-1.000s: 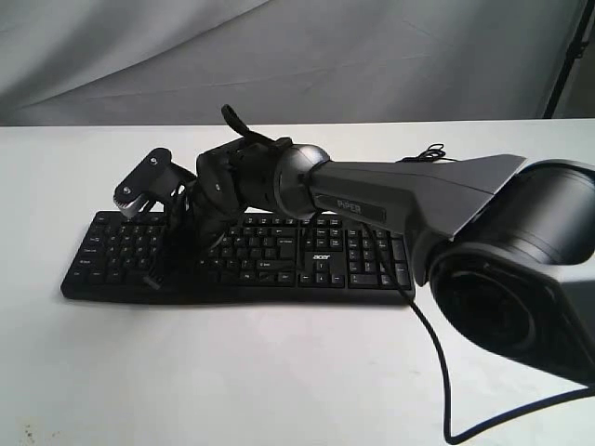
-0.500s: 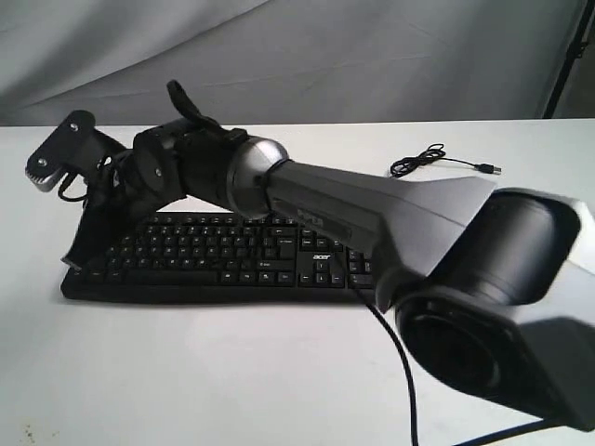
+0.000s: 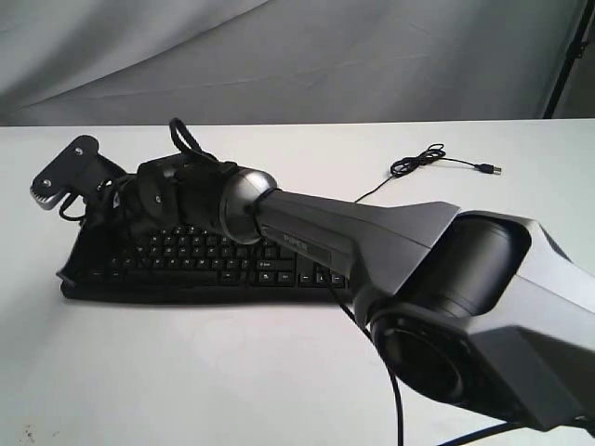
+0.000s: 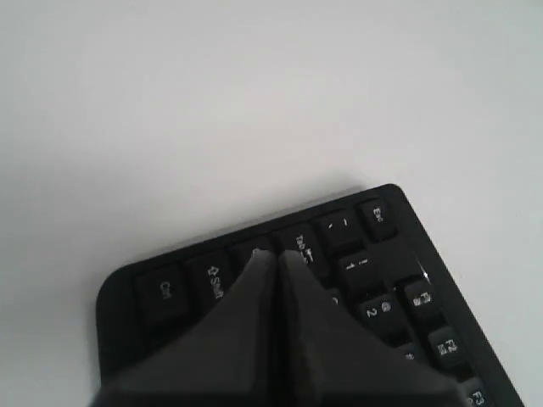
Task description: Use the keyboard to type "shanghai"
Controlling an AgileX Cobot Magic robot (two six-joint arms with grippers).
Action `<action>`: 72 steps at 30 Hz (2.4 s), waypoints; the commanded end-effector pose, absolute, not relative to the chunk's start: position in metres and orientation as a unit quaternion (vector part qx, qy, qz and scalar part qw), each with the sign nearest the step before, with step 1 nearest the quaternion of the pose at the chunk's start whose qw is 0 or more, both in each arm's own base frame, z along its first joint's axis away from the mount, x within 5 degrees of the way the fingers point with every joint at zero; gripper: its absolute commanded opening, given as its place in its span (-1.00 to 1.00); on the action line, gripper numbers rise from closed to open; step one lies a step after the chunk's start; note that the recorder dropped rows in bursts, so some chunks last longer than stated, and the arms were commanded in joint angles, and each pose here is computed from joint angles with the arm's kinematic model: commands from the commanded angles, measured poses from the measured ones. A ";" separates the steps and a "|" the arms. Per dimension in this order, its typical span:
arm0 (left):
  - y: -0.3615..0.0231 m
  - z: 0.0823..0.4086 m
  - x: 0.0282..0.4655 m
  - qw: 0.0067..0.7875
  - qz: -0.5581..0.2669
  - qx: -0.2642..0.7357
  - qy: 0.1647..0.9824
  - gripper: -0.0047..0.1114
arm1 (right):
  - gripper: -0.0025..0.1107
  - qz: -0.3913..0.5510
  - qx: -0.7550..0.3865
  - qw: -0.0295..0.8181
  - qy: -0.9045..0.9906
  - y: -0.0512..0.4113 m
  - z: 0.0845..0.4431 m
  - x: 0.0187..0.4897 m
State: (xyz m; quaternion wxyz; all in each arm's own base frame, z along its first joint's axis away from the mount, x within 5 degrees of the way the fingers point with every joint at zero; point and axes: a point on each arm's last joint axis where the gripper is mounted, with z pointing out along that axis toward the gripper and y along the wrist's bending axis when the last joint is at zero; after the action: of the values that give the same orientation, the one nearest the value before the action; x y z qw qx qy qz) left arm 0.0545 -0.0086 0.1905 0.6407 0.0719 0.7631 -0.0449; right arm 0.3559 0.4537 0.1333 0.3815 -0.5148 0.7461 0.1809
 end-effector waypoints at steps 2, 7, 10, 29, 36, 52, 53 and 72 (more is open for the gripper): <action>-0.009 0.190 0.054 0.642 -0.047 0.072 0.762 -0.92 | -0.96 0.187 -0.506 0.386 0.748 0.454 0.126 0.359; -0.009 0.190 0.054 0.642 -0.047 0.072 0.762 -0.92 | -0.96 0.186 -0.505 0.385 0.750 0.453 0.125 0.361; -0.009 0.190 0.054 0.642 -0.047 0.072 0.762 -0.92 | -0.96 0.185 -0.504 0.386 0.750 0.452 0.125 0.362; -0.009 0.190 0.054 0.642 -0.047 0.072 0.762 -0.92 | -0.96 0.178 -0.502 0.382 0.755 0.447 0.111 0.369; -0.009 0.190 0.054 0.642 -0.047 0.072 0.762 -0.92 | -0.96 0.179 -0.502 0.382 0.755 0.447 0.111 0.369; -0.009 0.190 0.054 0.642 -0.047 0.072 0.762 -0.92 | -0.96 0.180 -0.504 0.379 0.755 0.449 0.107 0.366; -0.009 0.190 0.054 0.642 -0.047 0.072 0.762 -0.92 | -0.96 0.180 -0.505 0.378 0.755 0.450 0.106 0.365; -0.009 0.190 0.054 0.642 -0.047 0.072 0.762 -0.92 | -0.96 0.170 -0.519 0.378 0.747 0.449 0.117 0.364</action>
State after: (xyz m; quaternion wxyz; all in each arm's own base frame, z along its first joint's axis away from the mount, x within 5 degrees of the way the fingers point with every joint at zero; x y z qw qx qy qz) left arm 0.0545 -0.0086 0.1905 0.6407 0.0719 0.7631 -0.0449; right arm 0.3660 0.4481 0.0981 0.3704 -0.5073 0.7582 0.1749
